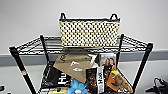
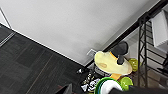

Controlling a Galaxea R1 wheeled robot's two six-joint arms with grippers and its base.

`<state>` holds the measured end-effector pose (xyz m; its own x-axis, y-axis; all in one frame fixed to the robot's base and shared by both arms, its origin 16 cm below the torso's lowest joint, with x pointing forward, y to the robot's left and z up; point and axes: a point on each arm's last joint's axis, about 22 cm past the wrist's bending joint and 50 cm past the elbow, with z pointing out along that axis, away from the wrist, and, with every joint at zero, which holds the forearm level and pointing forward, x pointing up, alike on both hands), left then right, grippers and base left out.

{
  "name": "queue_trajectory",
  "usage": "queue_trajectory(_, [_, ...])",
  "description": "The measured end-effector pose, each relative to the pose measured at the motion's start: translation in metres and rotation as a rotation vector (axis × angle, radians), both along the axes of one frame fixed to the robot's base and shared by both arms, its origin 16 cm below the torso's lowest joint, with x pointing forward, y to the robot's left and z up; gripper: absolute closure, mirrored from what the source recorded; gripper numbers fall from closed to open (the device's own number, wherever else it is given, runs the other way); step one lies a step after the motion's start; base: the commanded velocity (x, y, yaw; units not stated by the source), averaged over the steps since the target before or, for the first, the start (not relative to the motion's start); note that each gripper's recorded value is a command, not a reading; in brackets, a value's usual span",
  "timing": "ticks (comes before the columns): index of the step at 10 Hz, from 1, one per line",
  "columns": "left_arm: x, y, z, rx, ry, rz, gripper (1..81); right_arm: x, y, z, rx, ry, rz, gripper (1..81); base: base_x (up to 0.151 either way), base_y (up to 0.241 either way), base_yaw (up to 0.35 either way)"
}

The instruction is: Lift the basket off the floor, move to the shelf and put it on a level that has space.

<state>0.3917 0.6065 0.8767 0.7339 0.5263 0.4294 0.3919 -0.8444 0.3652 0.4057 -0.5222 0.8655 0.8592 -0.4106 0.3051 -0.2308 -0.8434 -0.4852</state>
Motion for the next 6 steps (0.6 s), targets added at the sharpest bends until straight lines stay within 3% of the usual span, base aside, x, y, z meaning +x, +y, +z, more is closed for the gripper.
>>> queue_trajectory(6, [-0.067,-0.046,-0.114,-0.04,0.094,-0.086,1.0,-0.061,0.019,-0.077,-0.002,0.087,0.039,1.0,0.0,0.0,0.0])
